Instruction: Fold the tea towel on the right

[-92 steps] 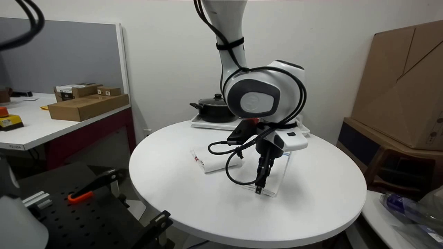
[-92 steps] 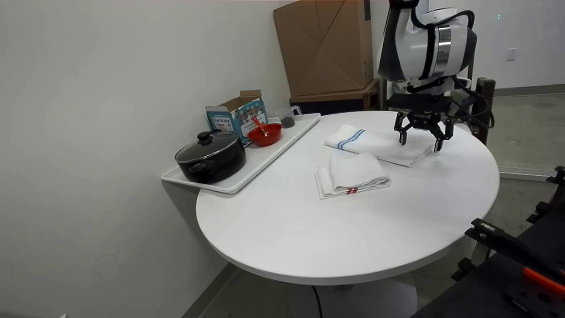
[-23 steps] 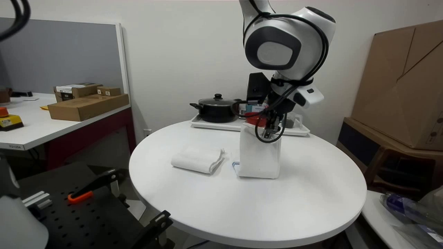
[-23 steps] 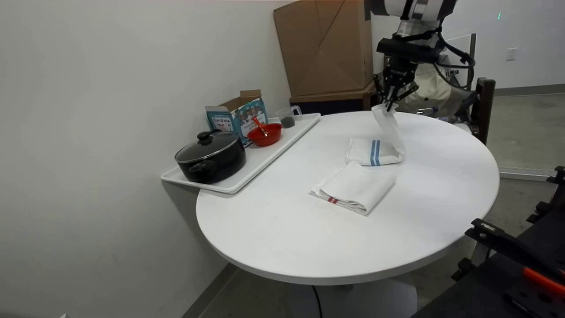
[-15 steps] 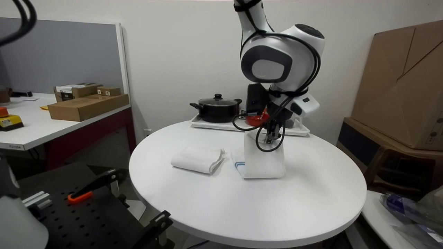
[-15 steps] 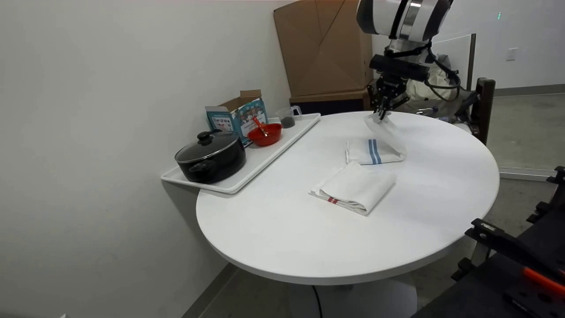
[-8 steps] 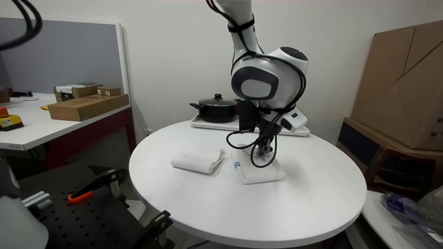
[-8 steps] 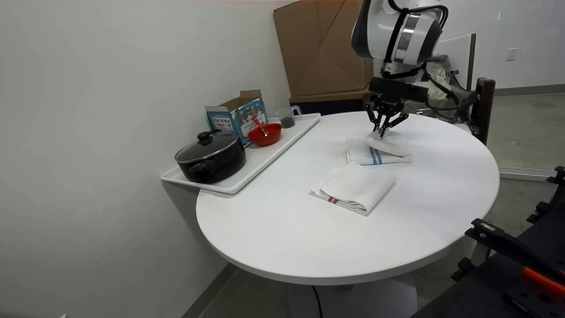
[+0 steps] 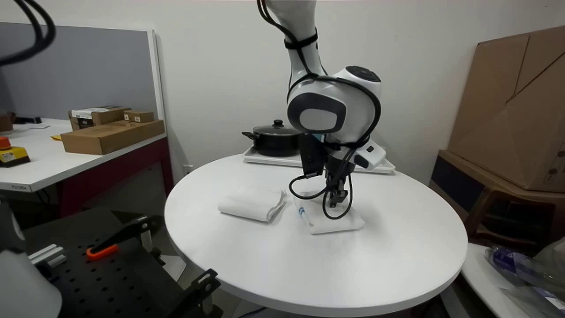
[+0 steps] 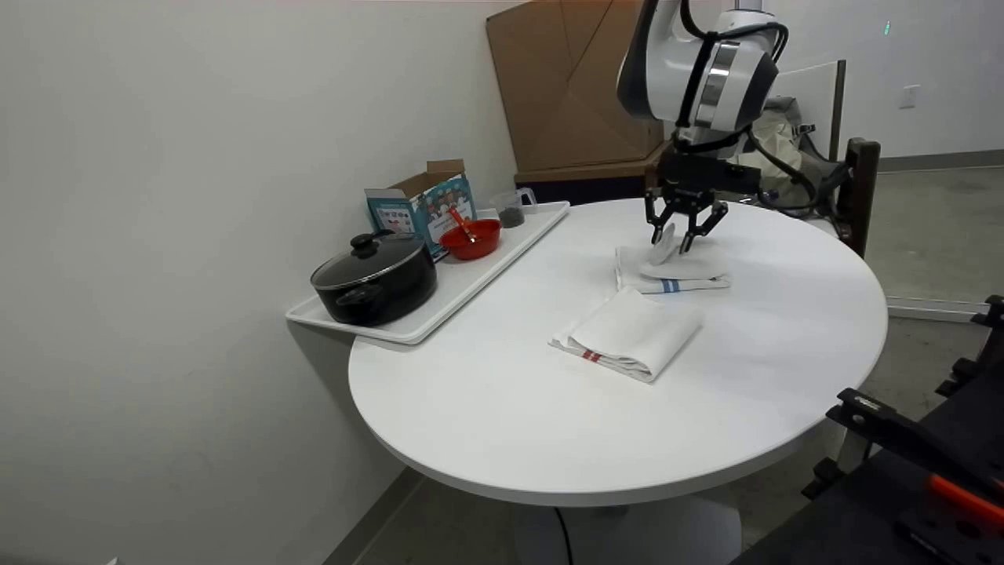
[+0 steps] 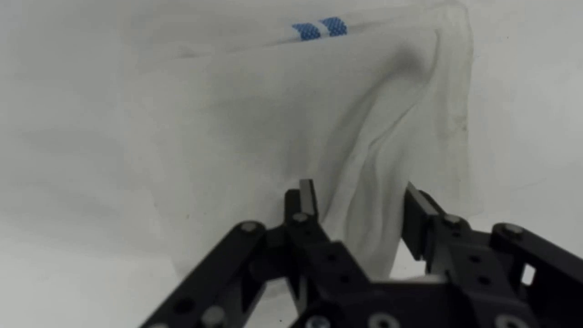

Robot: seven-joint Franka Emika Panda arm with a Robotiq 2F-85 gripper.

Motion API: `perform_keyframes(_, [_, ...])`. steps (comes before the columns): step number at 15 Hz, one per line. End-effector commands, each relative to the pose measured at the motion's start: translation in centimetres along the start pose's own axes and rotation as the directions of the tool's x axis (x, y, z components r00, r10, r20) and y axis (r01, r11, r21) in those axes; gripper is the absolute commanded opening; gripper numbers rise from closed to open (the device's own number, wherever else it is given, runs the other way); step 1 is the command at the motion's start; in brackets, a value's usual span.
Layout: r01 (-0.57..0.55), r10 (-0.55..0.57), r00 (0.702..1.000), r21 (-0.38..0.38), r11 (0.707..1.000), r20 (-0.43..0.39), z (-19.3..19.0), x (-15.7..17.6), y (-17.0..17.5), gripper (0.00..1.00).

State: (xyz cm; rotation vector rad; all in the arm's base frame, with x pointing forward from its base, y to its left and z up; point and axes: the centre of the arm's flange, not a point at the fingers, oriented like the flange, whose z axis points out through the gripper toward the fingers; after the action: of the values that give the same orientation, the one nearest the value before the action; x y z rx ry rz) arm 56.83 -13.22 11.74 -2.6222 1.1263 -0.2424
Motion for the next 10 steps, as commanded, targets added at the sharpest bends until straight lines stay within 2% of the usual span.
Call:
perform_keyframes(1, [0.11,-0.11,0.993,0.001,0.994,-0.037,-0.4,-2.0,0.0,0.78])
perform_keyframes(4, [0.211,-0.21,0.976,0.025,0.977,-0.055,-1.5,-4.3,-0.4,1.0])
perform_keyframes(7, [0.322,-0.318,0.946,0.061,0.945,-0.07,-3.5,-6.9,-0.8,1.0])
perform_keyframes(10, [0.41,-0.41,0.912,0.085,0.908,-0.018,-6.5,-9.5,-1.1,1.0])
